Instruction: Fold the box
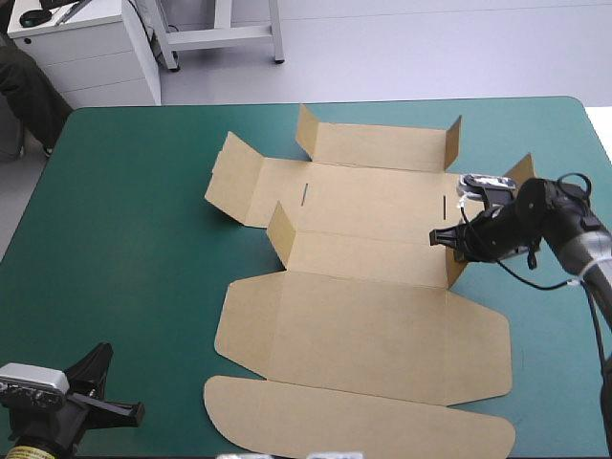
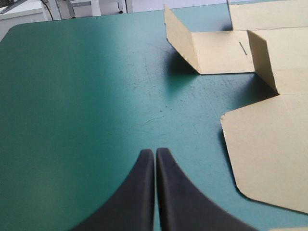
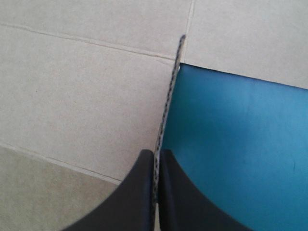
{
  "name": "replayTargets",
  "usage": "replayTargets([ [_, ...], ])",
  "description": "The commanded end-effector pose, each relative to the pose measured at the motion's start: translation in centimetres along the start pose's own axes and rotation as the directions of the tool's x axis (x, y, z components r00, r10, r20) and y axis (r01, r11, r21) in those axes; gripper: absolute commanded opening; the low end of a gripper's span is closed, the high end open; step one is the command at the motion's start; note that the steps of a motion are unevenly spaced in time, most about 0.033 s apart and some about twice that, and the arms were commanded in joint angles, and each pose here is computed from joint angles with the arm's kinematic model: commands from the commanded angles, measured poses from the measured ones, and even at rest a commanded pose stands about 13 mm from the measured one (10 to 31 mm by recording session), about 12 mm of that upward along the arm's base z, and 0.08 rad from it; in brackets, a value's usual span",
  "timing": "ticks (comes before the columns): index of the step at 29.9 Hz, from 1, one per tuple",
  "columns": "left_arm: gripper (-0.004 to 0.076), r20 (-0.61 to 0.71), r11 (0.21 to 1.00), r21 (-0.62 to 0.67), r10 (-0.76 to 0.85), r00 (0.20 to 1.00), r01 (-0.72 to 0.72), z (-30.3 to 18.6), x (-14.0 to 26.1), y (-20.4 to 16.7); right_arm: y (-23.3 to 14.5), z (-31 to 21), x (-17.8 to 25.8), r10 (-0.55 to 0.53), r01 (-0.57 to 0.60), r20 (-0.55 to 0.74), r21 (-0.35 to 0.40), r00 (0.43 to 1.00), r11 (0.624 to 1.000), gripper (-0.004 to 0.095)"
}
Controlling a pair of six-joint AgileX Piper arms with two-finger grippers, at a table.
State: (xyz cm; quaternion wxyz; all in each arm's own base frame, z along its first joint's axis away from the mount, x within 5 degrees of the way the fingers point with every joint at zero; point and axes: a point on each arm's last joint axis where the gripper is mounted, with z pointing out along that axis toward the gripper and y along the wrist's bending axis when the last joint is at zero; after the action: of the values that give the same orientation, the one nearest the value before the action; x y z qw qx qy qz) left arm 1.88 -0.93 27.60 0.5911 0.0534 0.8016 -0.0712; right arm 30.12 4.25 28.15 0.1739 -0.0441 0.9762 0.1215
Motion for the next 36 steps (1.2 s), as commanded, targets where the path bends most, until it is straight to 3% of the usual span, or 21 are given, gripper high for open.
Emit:
replayTargets([
  [1,-0.0009,0.085,1.0,0.006,-0.006,0.996,0.005,-0.3,-1.4,-0.1,1.3,-1.3,-3.1,-0.234,0.235,0.019,-0.068,0.972,0.97,-0.0018],
  [7,-0.0009,0.085,1.0,0.006,-0.006,0.996,0.005,-0.3,-1.4,-0.1,3.7,-0.3,-6.7,-0.431,0.426,-0.018,-0.123,0.902,0.896,-0.0018],
  [11,-0.0009,0.085,1.0,0.006,-0.006,0.996,0.005,-0.3,-1.4,-0.1,6.9,0.6,-8.5,-0.578,0.574,0.015,-0.15,0.816,0.805,-0.0019],
  [17,-0.0009,0.085,1.0,0.006,-0.006,0.996,0.005,-0.3,-1.4,-0.1,11.9,2.0,-9.8,-0.801,0.801,0.042,-0.09,0.597,0.592,-0.0019],
  [20,-0.0009,0.085,1.0,0.006,-0.006,0.996,0.005,-0.3,-1.4,-0.1,14.5,2.8,-9.8,-0.886,0.888,0.068,-0.077,0.459,0.454,-0.0019],
  [21,-0.0009,0.085,1.0,0.006,-0.006,0.996,0.005,-0.3,-1.4,-0.1,15.6,3.0,-9.7,-0.916,0.921,0.09,-0.064,0.39,0.385,-0.0019],
  [24,-0.0009,0.085,1.0,0.006,-0.006,0.996,0.005,-0.3,-1.4,-0.1,17.9,3.8,-9.3,-0.963,0.974,0.143,-0.018,0.228,0.227,-0.002],
  [30,-0.0009,0.085,1.0,0.006,-0.006,0.996,0.005,-0.3,-1.4,-0.1,20.8,4.4,-9.1,-0.977,0.993,0.208,0.114,-0.048,-0.024,-0.002],
  [33,-0.0009,0.085,1.0,0.006,-0.006,0.996,0.005,-0.3,-1.4,-0.1,20.9,4.9,-9.2,-0.972,0.986,0.196,0.132,-0.128,-0.104,-0.0021],
  [36,-0.0009,0.085,1.0,0.006,-0.006,0.996,0.005,-0.3,-1.4,-0.1,20.9,5.2,-9.1,-0.971,0.984,0.19,0.128,-0.145,-0.122,-0.002],
])
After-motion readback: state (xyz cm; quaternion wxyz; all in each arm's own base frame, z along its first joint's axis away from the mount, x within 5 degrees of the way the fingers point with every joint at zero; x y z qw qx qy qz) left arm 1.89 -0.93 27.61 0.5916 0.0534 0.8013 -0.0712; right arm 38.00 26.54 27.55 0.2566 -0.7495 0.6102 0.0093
